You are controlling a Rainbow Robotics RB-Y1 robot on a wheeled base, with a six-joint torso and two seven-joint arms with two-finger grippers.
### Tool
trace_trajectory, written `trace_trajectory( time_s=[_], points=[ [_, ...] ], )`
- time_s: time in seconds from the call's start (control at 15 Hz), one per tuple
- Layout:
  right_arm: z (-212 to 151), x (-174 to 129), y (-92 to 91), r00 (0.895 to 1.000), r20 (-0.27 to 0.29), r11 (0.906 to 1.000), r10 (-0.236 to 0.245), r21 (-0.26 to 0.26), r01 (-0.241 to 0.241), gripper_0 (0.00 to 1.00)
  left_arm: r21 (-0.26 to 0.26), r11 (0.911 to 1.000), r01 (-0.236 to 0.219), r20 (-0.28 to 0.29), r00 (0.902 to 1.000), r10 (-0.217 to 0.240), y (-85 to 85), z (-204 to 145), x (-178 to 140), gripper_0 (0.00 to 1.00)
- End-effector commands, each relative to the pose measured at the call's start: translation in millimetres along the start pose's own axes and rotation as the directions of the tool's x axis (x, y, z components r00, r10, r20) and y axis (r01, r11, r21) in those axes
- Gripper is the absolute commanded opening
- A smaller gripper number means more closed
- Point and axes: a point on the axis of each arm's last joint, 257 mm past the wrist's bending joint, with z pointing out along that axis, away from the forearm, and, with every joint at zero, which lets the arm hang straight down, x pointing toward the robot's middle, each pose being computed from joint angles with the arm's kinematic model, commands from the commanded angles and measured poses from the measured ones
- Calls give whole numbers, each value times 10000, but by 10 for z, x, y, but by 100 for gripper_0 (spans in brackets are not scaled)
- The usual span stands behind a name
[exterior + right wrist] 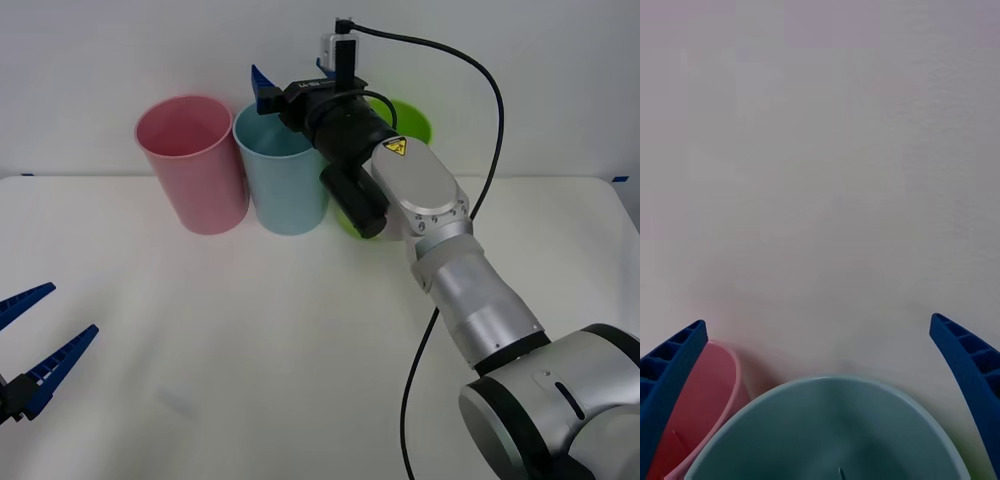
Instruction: Grasp the object on the table and drop it into the matching bin: aluminum can to the light blue bin, PET bottle to the pink bin.
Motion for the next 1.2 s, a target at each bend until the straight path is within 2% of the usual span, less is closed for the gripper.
trace_trajectory(
  time_s=[0.07, 0.2, 0.4, 0.67, 0.87, 1.2],
  points=[
    [-156, -35, 56, 9995, 307, 9998, 6, -178, -1, 100, 0, 10000, 0, 0, 10000, 0, 0, 0, 0, 100],
    [-272, -17, 203, 9991, 430, 9988, 65, -495, -43, 100, 0, 10000, 0, 0, 10000, 0, 0, 0, 0, 100],
    [-555, -14, 229, 9978, 618, 9960, -219, -848, 271, 100, 0, 10000, 0, 0, 10000, 0, 0, 0, 0, 100],
    [-1073, 81, 120, 9966, 517, 9878, -638, -1387, 705, 100, 0, 10000, 0, 0, 10000, 0, 0, 0, 0, 100],
    [-1466, 171, -23, 9947, 324, 9835, -978, -1499, 1016, 100, 0, 10000, 0, 0, 10000, 0, 0, 0, 0, 100],
    [-2118, 401, -278, 9874, -398, 9729, -1531, -1811, 1436, 100, 0, 10000, 0, 0, 10000, 0, 0, 0, 0, 100]
  ],
)
